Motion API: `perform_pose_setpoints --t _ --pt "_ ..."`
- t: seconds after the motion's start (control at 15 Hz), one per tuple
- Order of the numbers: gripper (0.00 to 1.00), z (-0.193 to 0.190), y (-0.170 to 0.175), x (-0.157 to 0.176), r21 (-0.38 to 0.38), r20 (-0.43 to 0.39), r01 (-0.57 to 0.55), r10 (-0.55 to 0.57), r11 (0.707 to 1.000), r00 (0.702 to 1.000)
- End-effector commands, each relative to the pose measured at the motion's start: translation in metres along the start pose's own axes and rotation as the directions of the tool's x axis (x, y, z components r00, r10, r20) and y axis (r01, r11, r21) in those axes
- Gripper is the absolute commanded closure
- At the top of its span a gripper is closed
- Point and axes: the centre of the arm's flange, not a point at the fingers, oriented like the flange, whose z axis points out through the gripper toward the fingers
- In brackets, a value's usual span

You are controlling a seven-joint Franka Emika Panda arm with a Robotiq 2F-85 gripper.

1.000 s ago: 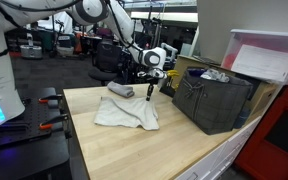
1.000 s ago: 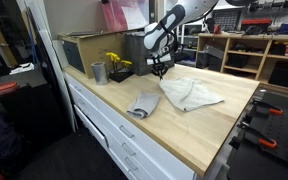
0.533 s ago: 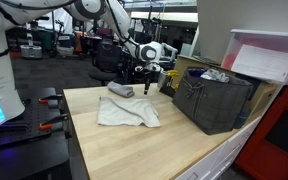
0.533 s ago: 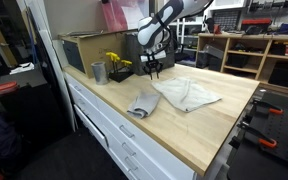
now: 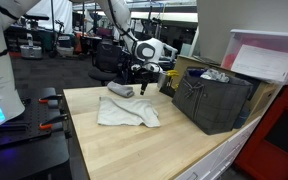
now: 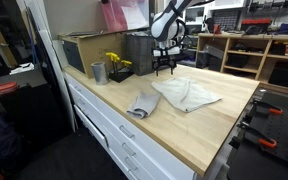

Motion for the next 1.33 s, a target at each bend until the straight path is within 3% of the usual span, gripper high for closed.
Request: perform_pose_setpoints --t 0.0,0.33,0.87,1.13,1.2,1.27 --pt "0.0 0.003 0.052 -0.031 0.043 0.06 -0.066 0.064 0.997 0.996" --pt "0.0 0.028 0.106 -0.054 0.048 0.151 -0.175 0.166 0.983 0.975" --pt "0.0 0.068 0.173 -0.121 0.057 0.154 -0.054 0.045 0.997 0.987" --pt "0.0 0.071 0.19 -0.146 0.085 0.146 -0.08 0.067 0.993 0.987" --pt "0.0 0.086 0.173 -0.129 0.038 0.151 -0.066 0.06 0.997 0.987" --pt "0.0 0.086 0.177 -0.134 0.045 0.154 -0.072 0.064 0.996 0.986"
